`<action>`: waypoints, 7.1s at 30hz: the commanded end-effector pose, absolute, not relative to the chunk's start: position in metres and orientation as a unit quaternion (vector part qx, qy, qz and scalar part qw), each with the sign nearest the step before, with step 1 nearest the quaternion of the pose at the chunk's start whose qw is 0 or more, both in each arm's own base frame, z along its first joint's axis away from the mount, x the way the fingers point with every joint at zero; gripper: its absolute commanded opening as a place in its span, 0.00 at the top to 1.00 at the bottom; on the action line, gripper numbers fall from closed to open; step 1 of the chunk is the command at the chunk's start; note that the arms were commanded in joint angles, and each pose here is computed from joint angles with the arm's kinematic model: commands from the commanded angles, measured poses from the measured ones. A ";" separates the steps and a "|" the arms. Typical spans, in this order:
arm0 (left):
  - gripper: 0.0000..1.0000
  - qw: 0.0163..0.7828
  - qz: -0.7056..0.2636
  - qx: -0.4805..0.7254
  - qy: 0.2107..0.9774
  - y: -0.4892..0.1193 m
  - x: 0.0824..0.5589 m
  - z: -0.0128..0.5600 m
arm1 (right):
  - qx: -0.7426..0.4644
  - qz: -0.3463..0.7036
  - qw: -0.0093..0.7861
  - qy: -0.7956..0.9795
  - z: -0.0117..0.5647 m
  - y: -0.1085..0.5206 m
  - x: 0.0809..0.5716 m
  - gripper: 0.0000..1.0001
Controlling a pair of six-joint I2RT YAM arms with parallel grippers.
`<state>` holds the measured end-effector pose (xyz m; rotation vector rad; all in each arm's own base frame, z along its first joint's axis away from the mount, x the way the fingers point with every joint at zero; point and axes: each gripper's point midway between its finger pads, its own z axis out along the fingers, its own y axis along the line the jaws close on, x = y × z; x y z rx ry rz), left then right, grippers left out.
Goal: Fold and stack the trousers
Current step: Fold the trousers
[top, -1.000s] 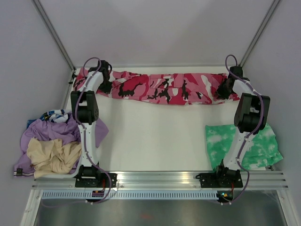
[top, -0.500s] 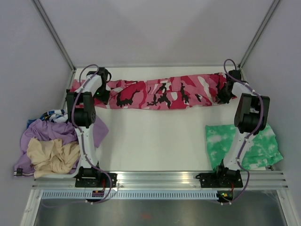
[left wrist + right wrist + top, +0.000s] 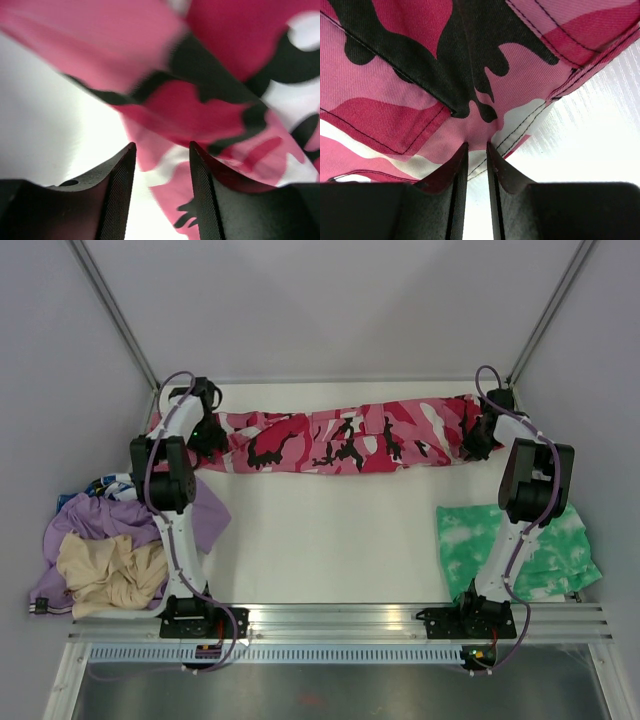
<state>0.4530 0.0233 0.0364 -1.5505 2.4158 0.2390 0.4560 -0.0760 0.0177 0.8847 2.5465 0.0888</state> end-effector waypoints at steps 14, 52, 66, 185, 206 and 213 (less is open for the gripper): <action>0.45 0.193 0.036 -0.675 0.711 0.099 0.434 0.052 | 0.317 0.042 0.220 0.922 0.024 -0.079 0.461 0.72; 0.10 0.223 0.047 -0.653 0.722 0.118 0.452 0.076 | 0.328 0.046 0.215 0.919 0.023 -0.077 0.459 0.72; 0.29 0.182 0.090 -0.674 0.710 0.120 0.427 0.019 | 0.333 0.047 0.216 0.917 0.025 -0.077 0.462 0.72; 0.98 0.290 0.085 -0.624 0.720 0.182 0.466 0.080 | 0.353 0.049 0.201 0.912 0.022 -0.071 0.463 0.73; 0.91 0.328 0.029 -0.685 0.650 0.200 0.544 0.091 | 0.353 0.053 0.190 0.914 0.012 -0.065 0.470 0.73; 0.10 0.306 0.065 -0.680 0.663 0.197 0.511 0.110 | 0.352 0.055 0.189 0.915 0.011 -0.064 0.472 0.73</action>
